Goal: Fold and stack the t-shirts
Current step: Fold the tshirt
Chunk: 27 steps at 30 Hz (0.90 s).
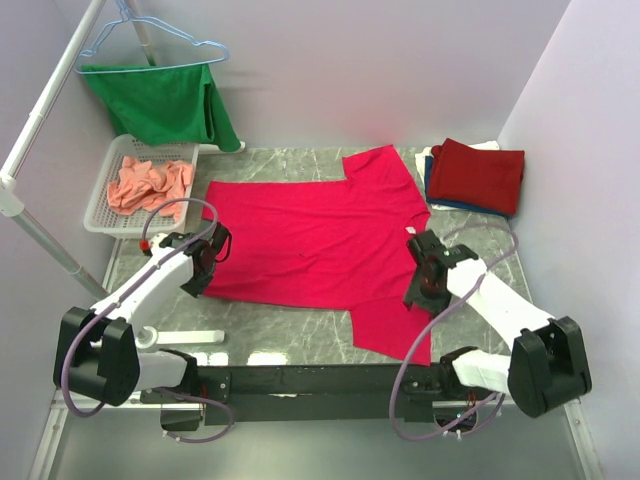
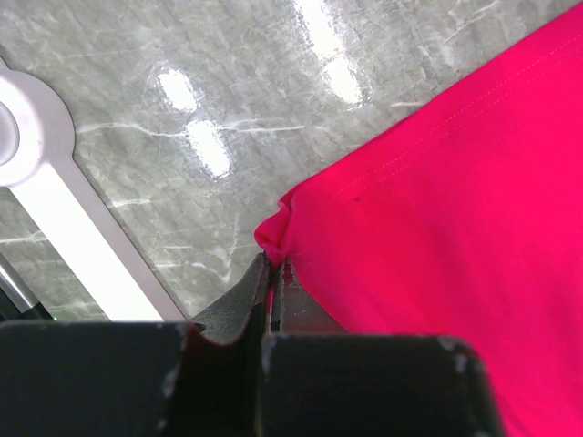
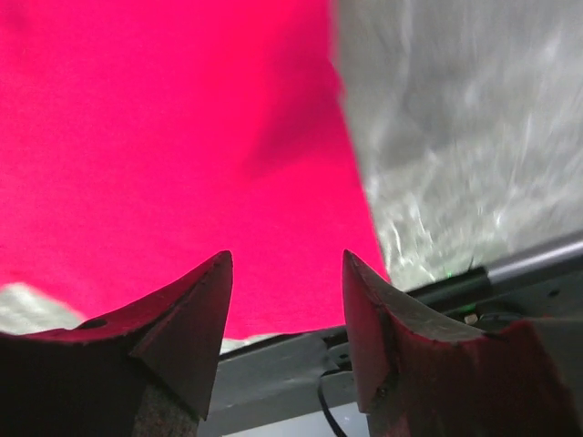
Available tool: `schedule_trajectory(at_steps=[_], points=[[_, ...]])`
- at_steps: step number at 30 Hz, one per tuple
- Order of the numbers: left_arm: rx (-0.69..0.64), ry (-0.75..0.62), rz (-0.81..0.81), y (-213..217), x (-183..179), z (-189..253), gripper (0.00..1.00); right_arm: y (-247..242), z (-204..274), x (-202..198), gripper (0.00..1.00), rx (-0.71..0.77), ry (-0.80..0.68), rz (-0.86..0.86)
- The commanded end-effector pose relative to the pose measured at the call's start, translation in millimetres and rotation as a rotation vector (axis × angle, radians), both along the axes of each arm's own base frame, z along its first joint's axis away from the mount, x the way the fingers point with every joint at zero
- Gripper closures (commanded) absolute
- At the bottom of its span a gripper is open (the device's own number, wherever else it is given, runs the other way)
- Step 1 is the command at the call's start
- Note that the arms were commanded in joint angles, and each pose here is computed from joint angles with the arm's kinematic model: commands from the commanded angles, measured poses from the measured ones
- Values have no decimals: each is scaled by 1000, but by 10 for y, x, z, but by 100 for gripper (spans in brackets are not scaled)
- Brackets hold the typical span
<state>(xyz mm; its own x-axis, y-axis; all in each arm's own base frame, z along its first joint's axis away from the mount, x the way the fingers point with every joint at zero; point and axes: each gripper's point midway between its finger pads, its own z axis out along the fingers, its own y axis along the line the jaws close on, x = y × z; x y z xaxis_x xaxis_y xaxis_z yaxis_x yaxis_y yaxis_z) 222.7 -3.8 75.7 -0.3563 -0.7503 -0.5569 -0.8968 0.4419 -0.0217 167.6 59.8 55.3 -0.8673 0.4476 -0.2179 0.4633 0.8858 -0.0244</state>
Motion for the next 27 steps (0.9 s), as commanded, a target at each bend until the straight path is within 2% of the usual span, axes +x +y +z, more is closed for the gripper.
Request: schedule_trajectory(at_steps=[1, 9, 22, 25, 26, 27], points=[[38, -15, -18, 49, 55, 87, 99, -9, -238, -374, 43, 39, 59, -135], [46, 26, -67, 10, 137, 60, 99, -29, -405, -496, 47, 56, 19, -249], [39, 8, -68, -13, 204, 135, 99, 27, -626, -585, 49, 60, 88, -254], [43, 5, -65, -5, 203, 159, 99, 29, -634, -576, 66, 56, 94, -247], [43, 5, -65, -4, 201, 166, 99, 28, -635, -570, 82, 54, 94, -246], [42, 1, -63, -6, 206, 173, 99, 27, -631, -568, 89, 54, 94, -247]])
